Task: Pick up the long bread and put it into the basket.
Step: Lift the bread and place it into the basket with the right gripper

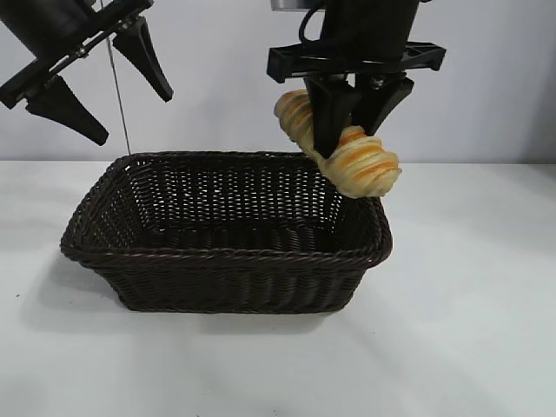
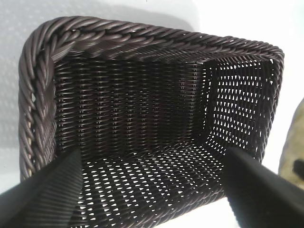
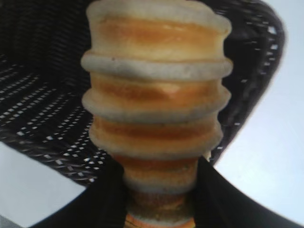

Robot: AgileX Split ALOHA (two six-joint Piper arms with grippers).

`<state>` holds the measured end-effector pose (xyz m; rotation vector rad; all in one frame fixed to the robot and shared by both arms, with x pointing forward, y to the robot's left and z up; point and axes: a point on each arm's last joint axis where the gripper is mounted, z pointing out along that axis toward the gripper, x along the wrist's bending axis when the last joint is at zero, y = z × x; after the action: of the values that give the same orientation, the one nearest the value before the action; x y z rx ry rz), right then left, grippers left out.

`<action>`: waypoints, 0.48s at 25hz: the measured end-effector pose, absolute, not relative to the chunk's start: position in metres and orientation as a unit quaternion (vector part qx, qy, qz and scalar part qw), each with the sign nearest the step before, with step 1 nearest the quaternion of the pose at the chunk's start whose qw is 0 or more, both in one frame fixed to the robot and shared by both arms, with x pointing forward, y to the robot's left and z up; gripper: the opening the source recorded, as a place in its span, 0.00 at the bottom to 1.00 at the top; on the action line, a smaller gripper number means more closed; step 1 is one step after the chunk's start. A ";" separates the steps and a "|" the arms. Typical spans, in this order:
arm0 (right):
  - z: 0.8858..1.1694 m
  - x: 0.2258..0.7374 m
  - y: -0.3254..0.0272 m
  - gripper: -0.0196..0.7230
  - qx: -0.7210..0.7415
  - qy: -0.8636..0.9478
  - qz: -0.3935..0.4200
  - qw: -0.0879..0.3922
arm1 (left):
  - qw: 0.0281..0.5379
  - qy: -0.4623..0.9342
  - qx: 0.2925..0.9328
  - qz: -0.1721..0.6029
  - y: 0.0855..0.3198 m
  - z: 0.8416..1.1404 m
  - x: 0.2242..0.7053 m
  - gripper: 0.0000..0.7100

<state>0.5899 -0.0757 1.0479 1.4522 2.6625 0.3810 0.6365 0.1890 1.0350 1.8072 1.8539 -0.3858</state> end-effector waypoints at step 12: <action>0.994 0.612 -0.059 0.41 0.446 0.885 0.128 0.034 | 0.258 0.684 0.667 -0.143 0.189 1.035 0.636 0.83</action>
<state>0.6121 -0.0592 0.9936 1.3732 2.7218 0.3925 0.6363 0.1890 1.0349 1.8091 1.8535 -0.3875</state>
